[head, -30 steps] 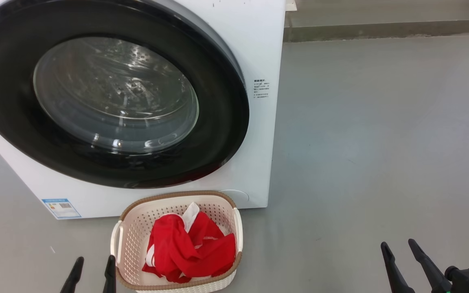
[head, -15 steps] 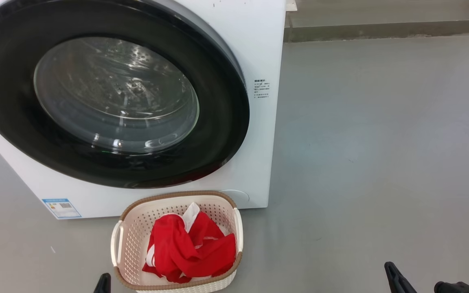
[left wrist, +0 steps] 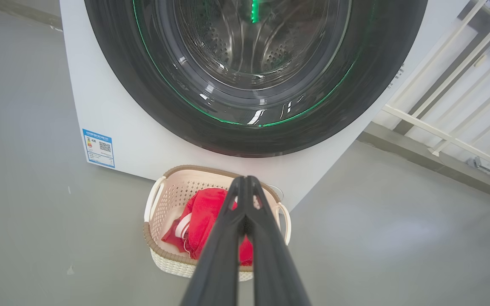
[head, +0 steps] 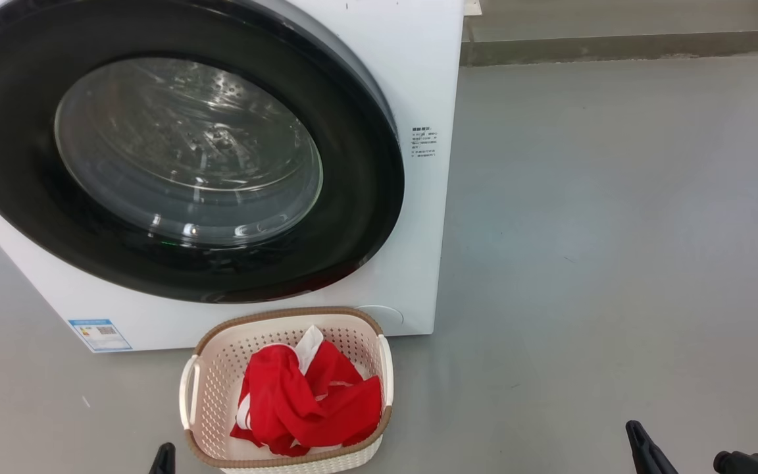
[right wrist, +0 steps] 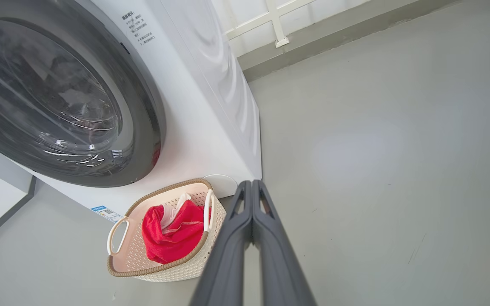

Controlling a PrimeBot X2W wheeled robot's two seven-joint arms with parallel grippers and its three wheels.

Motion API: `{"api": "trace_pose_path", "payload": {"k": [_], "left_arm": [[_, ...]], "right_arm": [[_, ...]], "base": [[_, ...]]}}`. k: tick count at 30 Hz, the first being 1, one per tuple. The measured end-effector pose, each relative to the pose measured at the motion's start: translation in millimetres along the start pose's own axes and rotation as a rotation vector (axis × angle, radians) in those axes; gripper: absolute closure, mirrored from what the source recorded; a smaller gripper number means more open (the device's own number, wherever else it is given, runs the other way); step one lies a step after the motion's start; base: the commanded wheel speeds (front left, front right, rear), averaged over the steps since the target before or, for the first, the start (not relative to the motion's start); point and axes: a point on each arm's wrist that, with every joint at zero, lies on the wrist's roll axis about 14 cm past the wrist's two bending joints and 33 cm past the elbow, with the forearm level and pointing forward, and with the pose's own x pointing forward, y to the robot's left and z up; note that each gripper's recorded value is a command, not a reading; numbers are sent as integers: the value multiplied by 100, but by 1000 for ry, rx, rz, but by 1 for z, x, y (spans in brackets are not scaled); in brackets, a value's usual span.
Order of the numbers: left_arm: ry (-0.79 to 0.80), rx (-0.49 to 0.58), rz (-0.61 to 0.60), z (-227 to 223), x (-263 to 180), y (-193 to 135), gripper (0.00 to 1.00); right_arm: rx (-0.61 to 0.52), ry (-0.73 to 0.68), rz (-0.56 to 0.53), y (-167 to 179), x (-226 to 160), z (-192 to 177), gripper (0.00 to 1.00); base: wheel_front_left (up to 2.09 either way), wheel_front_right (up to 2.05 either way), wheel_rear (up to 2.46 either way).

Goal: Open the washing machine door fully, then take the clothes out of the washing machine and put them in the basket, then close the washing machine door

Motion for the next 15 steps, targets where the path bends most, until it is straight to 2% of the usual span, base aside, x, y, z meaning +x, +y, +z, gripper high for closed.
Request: {"api": "trace_pose_path", "payload": {"k": [15], "left_arm": [[-3, -159, 18, 4, 6, 1, 100]], "right_arm": [[144, -11, -18, 0, 8, 8, 100]], "base": [[0, 0, 0]]}}
